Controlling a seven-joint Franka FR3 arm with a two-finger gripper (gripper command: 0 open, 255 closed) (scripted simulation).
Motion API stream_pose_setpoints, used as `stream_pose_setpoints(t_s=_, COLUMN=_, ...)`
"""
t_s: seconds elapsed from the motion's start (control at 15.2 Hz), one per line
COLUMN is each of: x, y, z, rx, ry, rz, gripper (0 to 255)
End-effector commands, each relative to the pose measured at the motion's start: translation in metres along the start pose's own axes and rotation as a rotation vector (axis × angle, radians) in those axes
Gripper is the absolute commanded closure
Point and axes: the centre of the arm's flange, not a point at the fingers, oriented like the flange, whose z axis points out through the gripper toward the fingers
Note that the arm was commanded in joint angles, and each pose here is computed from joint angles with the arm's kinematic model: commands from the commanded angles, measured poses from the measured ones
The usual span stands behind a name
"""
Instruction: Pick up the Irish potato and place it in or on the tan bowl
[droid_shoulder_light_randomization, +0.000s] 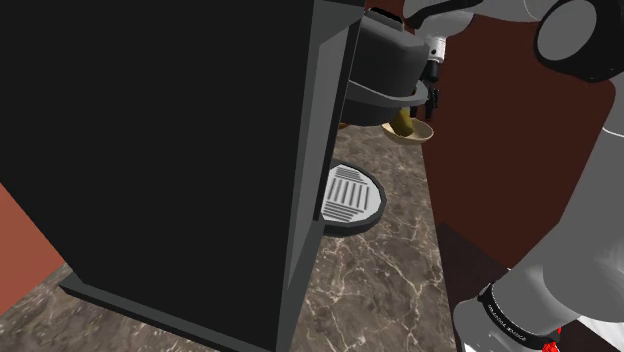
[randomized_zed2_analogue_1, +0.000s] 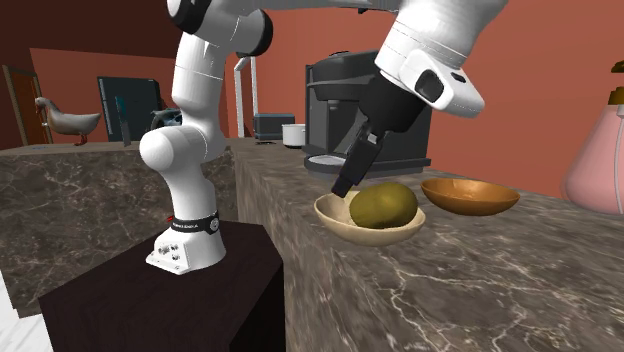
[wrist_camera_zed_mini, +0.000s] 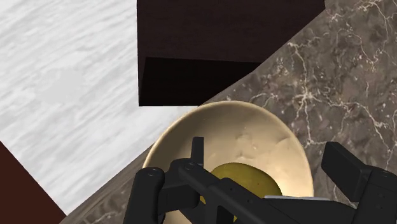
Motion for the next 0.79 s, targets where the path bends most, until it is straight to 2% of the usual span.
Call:
stream_pose_setpoints(t_s=0.0, x=0.0, y=0.001, z=0.001, rx=0.0, ry=0.0, rz=0.0, gripper=0)
stream_pose_setpoints(t_s=0.26, x=0.0, y=0.001, z=-0.049, rx=0.0, ry=0.0, rz=0.0, gripper=0)
stream_pose_setpoints(t_s=0.73, x=0.0, y=0.001, z=-0.049, rx=0.0, ry=0.0, rz=0.0, gripper=0)
